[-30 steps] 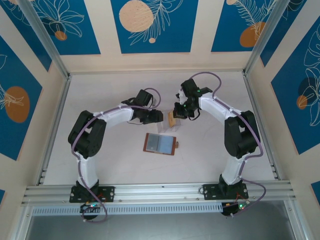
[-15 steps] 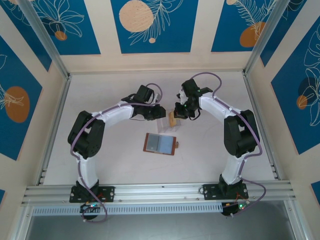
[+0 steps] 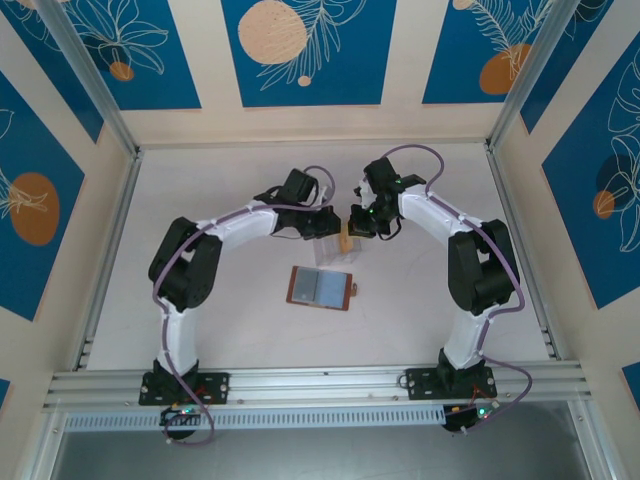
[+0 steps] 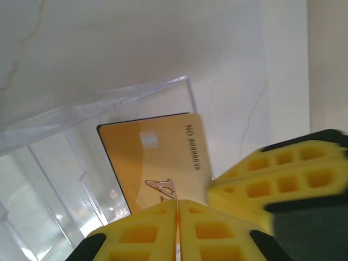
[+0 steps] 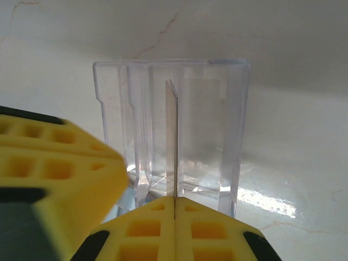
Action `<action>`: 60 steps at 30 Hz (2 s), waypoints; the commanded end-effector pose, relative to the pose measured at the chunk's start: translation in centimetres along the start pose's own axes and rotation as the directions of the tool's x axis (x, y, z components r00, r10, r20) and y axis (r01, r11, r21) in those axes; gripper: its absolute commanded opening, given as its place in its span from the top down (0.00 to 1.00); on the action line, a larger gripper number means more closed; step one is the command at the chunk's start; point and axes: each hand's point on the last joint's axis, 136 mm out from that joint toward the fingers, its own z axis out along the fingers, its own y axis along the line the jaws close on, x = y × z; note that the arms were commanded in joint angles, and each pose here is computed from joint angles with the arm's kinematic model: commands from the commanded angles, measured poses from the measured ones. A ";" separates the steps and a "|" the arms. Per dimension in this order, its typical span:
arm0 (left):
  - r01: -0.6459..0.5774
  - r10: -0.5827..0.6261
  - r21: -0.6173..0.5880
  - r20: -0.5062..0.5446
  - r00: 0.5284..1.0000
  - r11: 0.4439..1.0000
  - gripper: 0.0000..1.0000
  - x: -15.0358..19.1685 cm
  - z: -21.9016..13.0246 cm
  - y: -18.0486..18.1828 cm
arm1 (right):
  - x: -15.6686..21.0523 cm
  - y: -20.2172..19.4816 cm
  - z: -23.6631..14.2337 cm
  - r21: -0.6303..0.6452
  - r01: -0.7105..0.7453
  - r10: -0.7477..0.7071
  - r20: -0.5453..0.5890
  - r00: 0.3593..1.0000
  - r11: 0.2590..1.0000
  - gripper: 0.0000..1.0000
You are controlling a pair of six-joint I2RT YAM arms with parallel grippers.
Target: Put the credit cards into the card holder
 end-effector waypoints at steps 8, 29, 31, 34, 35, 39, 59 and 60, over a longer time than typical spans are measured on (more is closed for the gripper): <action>0.035 -0.033 0.041 -0.054 0.998 0.999 0.92 1.0 3.0 0.4 | 0.4 0.5 -0.4 -0.058 -0.026 0.025 -0.019 1.000 0.998 1.00; 0.073 -0.066 0.160 -0.047 0.997 0.984 0.89 1.3 5.2 -0.6 | 0.6 1.0 -0.2 -0.194 -0.099 0.091 -0.047 0.995 0.976 0.81; 0.079 -0.072 0.183 -0.043 0.996 0.980 0.88 1.2 5.2 -0.9 | 0.6 0.9 -0.3 -0.195 -0.101 0.094 -0.045 0.995 0.975 0.79; 0.086 -0.079 0.216 -0.040 0.996 0.973 0.88 1.0 5.2 -1.4 | 0.5 0.8 -0.5 -0.191 -0.103 0.097 -0.038 0.995 0.976 0.78; 0.091 -0.084 0.230 -0.039 0.996 0.969 0.88 1.0 5.2 -1.5 | 0.4 0.7 -0.6 -0.180 -0.103 0.098 -0.033 0.995 0.978 0.78; 0.101 -0.096 0.274 -0.034 0.995 0.956 0.88 0.8 5.2 -2.1 | 0.3 0.2 -0.9 -0.143 -0.099 0.097 -0.019 0.995 0.985 0.77; 0.118 -0.110 0.281 -0.042 0.993 0.953 0.88 0.8 5.9 -1.5 | 0.0 -1.7 -1.8 0.087 -0.051 0.049 0.032 0.998 0.995 0.83; 0.118 -0.111 0.280 -0.042 0.993 0.953 0.88 0.8 6.0 -1.5 | 0.1 -1.9 -1.7 0.103 -0.050 0.047 0.033 0.998 0.993 0.83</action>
